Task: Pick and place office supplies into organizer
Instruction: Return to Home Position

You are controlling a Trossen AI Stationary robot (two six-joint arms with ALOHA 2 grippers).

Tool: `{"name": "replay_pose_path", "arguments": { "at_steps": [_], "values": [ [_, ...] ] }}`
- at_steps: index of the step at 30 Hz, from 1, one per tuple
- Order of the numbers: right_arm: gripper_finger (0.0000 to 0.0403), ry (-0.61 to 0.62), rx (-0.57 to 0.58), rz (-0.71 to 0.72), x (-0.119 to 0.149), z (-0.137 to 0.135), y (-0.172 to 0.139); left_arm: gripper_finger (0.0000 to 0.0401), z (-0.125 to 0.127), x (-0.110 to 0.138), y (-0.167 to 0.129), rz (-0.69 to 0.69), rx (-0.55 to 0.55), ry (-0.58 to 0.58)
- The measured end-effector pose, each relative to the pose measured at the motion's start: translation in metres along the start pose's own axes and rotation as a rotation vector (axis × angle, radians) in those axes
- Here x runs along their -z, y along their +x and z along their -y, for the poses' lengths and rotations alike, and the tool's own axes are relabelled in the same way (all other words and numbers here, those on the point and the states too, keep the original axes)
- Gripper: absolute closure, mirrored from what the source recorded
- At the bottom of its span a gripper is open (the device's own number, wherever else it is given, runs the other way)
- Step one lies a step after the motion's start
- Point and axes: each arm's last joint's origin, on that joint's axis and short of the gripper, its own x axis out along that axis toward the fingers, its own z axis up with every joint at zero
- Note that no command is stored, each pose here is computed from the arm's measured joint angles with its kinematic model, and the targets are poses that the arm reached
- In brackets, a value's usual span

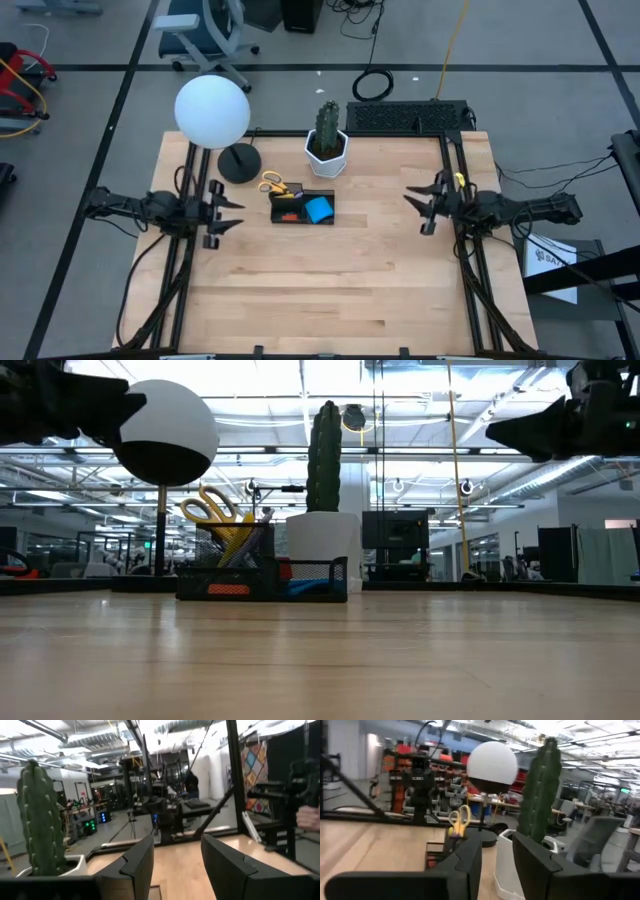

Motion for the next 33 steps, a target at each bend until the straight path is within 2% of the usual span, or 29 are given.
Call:
{"name": "replay_pose_path", "arguments": {
  "at_steps": [2,6,8,20,33],
  "values": [
    [0.0303,-0.020,-0.043,-0.002,0.001,-0.001,0.000,0.0231,0.000,0.002,0.000,-0.024,0.005,0.019],
    [0.0303,-0.091,-0.247,0.027,0.002,-0.008,-0.001,0.0231,0.001,0.008,0.000,-0.082,0.017,0.049],
    [0.0303,-0.095,-0.294,0.036,0.003,-0.009,-0.001,0.0231,0.002,0.010,-0.001,-0.101,0.021,0.055],
    [0.0303,-0.063,-0.265,-0.144,0.019,-0.007,-0.001,0.0231,0.003,0.017,-0.002,-0.179,0.039,0.062],
    [0.0303,-0.101,-0.258,-0.190,0.024,-0.006,0.000,0.0231,0.004,0.021,0.000,-0.225,0.047,0.056]
  ]
}}
